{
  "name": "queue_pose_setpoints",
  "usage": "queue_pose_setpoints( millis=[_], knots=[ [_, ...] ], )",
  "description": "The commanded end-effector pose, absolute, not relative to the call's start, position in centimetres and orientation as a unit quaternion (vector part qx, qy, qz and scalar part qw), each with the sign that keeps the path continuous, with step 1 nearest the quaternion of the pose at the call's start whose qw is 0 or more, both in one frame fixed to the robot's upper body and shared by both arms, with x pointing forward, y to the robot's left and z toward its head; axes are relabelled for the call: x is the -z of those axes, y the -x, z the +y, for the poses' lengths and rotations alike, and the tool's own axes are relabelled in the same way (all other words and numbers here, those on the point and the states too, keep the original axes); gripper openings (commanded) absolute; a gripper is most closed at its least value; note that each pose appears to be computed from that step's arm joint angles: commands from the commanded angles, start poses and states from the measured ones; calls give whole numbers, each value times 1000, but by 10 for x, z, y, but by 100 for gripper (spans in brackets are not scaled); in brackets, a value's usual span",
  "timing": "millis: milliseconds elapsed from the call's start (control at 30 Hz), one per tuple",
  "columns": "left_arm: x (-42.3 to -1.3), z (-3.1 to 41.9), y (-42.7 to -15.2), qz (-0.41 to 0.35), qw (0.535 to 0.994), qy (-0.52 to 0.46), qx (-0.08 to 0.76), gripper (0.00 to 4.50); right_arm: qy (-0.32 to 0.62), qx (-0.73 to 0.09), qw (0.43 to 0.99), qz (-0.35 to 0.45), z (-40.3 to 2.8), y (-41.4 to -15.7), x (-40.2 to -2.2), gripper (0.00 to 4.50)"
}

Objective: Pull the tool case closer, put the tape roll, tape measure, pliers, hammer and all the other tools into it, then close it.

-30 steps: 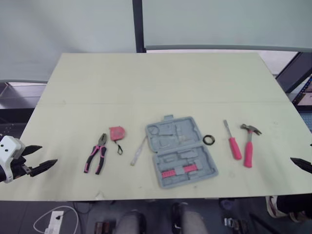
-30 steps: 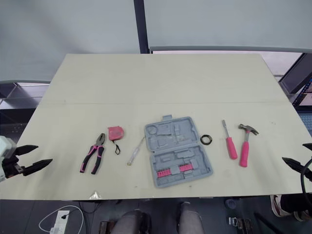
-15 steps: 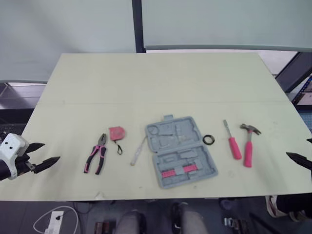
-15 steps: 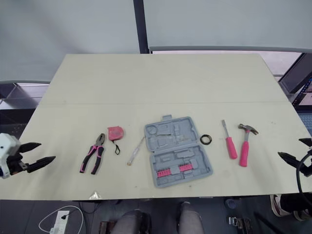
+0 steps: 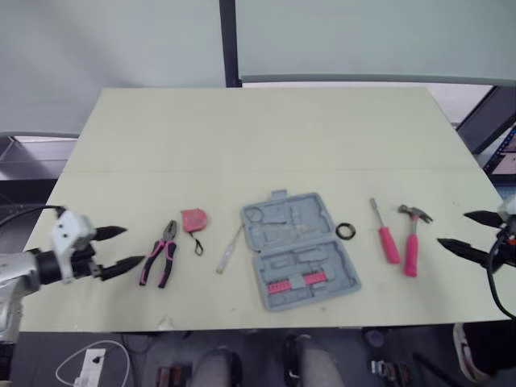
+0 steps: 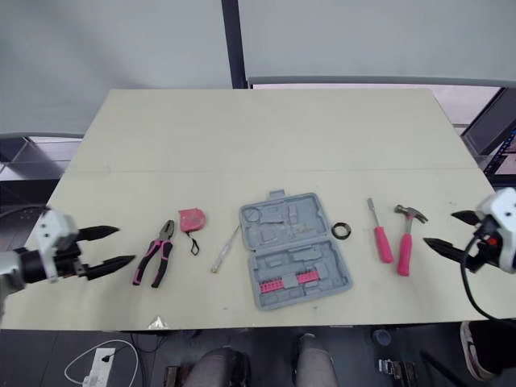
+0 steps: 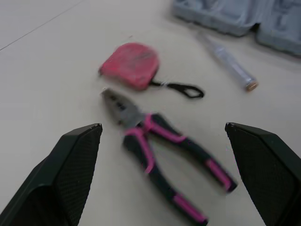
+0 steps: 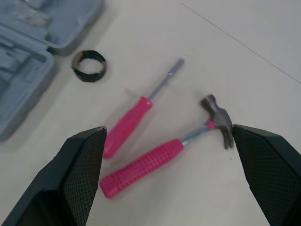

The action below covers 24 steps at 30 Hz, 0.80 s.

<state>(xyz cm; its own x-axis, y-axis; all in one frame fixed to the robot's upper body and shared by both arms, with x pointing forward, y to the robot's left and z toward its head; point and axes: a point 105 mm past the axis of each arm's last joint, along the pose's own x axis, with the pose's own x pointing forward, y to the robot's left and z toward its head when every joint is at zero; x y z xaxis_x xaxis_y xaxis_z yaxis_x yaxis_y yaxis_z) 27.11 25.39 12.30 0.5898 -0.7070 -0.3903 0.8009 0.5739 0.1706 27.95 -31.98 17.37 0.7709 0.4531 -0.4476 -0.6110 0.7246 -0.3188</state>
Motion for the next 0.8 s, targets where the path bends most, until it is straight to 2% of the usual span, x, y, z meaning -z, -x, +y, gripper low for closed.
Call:
queue_pose_setpoints(
  millis=[33, 67, 100, 167, 200, 267, 633, 733, 800],
  knots=[
    [-124, 202, -273, 119, 844, -180, 490, 450, 246, -342, 894, 156, -292, -292, -176, 423],
    [-122, 189, -274, 114, 837, -175, 506, 450, 248, -350, 890, 156, -286, -296, -172, 394],
    [-120, 178, -275, 110, 831, -171, 518, 426, 247, -364, 884, 159, -279, -298, -168, 362],
    [-115, 159, -280, 111, 825, -166, 529, 365, 257, -384, 871, 167, -268, -304, -157, 263],
    [-112, 151, -281, 115, 820, -169, 535, 317, 263, -385, 868, 172, -266, -309, -151, 212],
    [-103, 142, -284, 132, 813, -183, 537, 215, 272, -388, 861, 185, -263, -315, -140, 211],
    [-89, 114, -300, 137, 806, -200, 540, 215, 297, -412, 840, 190, -250, -334, -119, 211],
    [-84, 110, -300, 138, 799, -209, 546, 125, 298, -416, 838, 190, -246, -337, -115, 122],
    [-80, 105, -301, 139, 797, -211, 549, 30, 305, -417, 834, 192, -242, -341, -109, 26]
  ],
)
